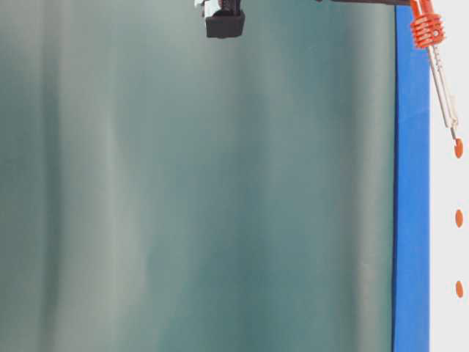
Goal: Touch the tip of the soldering iron to the mark.
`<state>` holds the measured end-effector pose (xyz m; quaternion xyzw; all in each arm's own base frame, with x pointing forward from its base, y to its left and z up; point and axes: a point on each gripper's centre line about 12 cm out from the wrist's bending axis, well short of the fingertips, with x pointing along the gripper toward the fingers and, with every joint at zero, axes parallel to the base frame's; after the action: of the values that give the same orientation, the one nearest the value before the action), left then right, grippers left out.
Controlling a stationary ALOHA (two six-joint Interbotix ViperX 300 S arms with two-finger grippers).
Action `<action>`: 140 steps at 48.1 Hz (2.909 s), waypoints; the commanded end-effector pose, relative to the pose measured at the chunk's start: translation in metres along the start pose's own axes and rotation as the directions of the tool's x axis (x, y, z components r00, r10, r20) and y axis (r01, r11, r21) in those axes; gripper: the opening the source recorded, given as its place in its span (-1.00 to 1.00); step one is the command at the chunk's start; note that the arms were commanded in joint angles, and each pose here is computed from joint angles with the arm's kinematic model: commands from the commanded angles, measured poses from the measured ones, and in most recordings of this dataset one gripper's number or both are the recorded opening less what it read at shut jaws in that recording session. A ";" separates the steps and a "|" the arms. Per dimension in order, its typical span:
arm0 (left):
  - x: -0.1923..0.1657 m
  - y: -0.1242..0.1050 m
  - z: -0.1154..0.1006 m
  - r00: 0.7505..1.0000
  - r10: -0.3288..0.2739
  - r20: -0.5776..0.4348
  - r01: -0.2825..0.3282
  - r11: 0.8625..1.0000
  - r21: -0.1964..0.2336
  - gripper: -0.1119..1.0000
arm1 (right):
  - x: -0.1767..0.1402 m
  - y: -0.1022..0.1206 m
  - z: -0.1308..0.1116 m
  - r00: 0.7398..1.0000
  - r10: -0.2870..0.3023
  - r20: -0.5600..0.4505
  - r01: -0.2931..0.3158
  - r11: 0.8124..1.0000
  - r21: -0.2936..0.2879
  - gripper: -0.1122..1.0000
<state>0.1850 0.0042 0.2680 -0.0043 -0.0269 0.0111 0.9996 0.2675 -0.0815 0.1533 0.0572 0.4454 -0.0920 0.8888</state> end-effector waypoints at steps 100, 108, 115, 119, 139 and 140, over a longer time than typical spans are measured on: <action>0.002 0.000 0.009 0.999 0.003 0.037 -0.003 1.000 0.000 -0.77 | -0.065 0.157 0.014 0.886 0.397 0.238 -0.406 0.914 -0.014 -0.68; 0.002 0.000 0.008 0.999 0.003 0.035 -0.003 1.000 0.000 -0.77 | -0.049 0.166 0.032 0.888 0.384 0.251 -0.395 0.918 -0.007 -0.68; 0.002 0.000 0.009 0.999 0.003 0.037 -0.003 1.000 0.000 -0.77 | -0.028 0.178 0.056 0.895 0.372 0.247 -0.383 0.924 -0.002 -0.68; 0.002 0.000 0.008 0.999 0.003 0.035 -0.003 1.000 0.000 -0.77 | -0.017 0.187 0.074 0.895 0.370 0.248 -0.381 0.925 -0.007 -0.68; 0.000 0.000 0.011 0.999 0.003 0.049 -0.003 1.000 0.000 -0.77 | 0.021 0.212 0.121 0.893 0.368 0.261 -0.371 0.928 -0.039 -0.68; 0.000 0.000 0.011 0.999 0.003 0.046 -0.003 1.000 0.000 -0.77 | 0.020 0.212 0.121 0.892 0.368 0.262 -0.371 0.928 -0.039 -0.68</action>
<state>0.1832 0.0044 0.2727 -0.0041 -0.0415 0.0118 0.9991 0.4121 0.1004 0.1961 0.1318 0.3262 0.0646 0.9338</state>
